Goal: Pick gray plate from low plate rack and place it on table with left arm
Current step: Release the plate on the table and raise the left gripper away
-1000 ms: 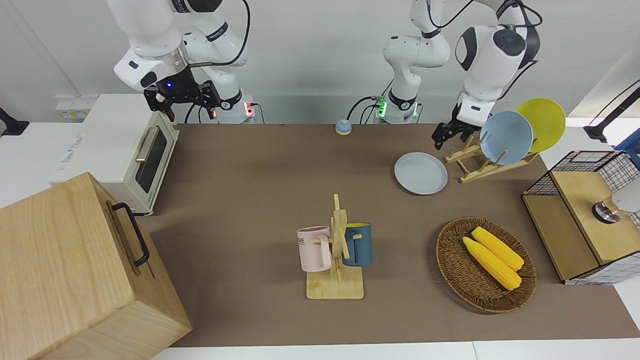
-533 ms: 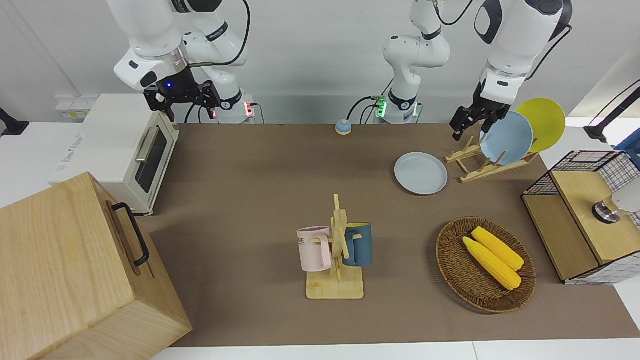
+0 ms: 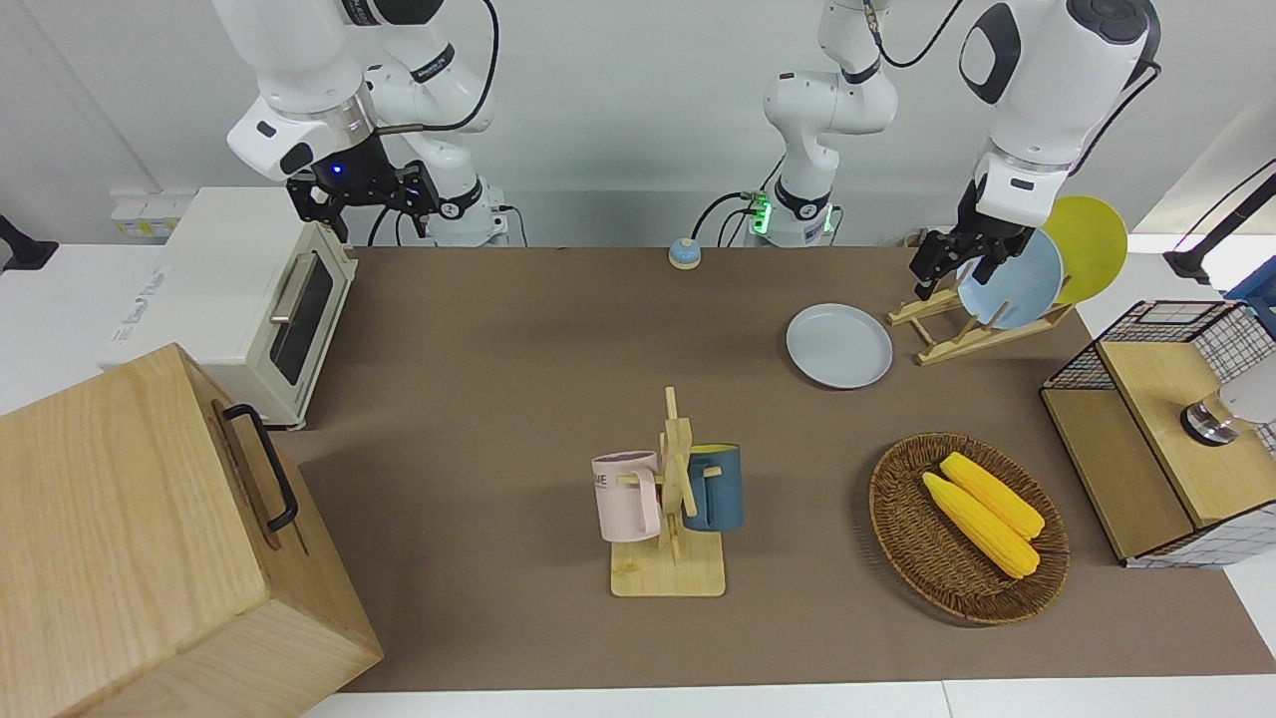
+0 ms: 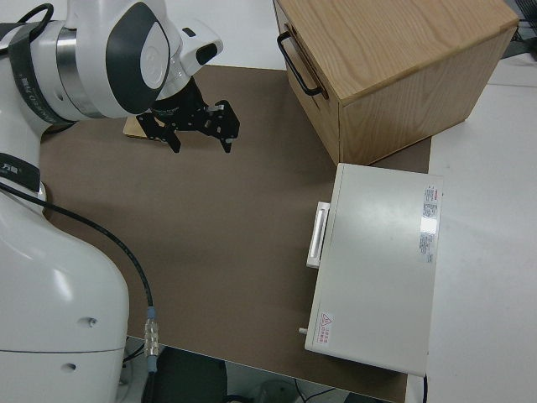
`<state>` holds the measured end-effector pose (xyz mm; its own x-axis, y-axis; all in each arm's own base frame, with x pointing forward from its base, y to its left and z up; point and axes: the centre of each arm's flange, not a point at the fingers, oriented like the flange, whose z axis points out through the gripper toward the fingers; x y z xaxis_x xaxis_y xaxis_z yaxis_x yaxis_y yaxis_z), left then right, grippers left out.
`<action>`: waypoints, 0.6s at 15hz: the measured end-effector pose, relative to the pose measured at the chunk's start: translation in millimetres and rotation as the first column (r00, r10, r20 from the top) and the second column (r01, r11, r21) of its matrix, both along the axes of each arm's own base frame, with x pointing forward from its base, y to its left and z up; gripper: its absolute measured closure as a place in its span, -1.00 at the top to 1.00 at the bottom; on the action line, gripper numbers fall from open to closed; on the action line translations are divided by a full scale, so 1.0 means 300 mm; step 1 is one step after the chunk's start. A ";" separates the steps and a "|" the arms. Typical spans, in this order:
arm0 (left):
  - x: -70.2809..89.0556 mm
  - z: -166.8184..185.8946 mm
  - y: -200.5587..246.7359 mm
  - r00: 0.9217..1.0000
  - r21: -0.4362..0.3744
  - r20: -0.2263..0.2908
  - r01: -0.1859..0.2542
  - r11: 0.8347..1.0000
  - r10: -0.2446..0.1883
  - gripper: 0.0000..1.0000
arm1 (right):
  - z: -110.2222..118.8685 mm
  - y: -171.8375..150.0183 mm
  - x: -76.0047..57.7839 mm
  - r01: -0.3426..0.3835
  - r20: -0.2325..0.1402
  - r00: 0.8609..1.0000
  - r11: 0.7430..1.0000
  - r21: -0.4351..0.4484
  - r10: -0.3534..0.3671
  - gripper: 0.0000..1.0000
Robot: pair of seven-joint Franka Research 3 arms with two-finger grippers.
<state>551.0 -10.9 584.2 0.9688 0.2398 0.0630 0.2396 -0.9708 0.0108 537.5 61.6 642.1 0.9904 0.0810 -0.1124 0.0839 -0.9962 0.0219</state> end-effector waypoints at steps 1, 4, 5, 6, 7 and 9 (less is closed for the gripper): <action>0.007 -0.006 0.004 1.000 0.000 0.003 0.016 1.000 -0.016 0.98 | 0.000 0.000 0.000 0.000 0.000 1.000 1.000 0.000 0.000 0.97; 0.027 -0.039 0.002 0.999 -0.001 -0.004 0.033 0.999 -0.033 0.98 | 0.000 0.000 0.000 0.000 0.000 1.000 1.000 0.000 0.000 0.97; 0.030 -0.046 0.000 0.999 0.000 -0.008 0.035 0.999 -0.035 0.98 | 0.000 0.000 0.000 0.000 0.000 1.000 1.000 0.000 0.000 0.97; 0.033 -0.052 -0.002 0.999 0.000 -0.010 0.038 0.999 -0.038 0.98 | 0.000 0.000 0.000 0.000 0.000 1.000 1.000 0.000 0.000 0.97; 0.035 -0.056 -0.005 0.999 0.001 -0.012 0.041 0.999 -0.041 0.98 | 0.000 0.000 0.000 0.000 0.000 1.000 1.000 0.000 0.000 0.97; 0.037 -0.061 -0.011 0.999 0.001 -0.014 0.047 0.999 -0.047 0.98 | 0.000 0.000 0.000 0.000 0.000 1.000 1.000 0.000 0.000 0.97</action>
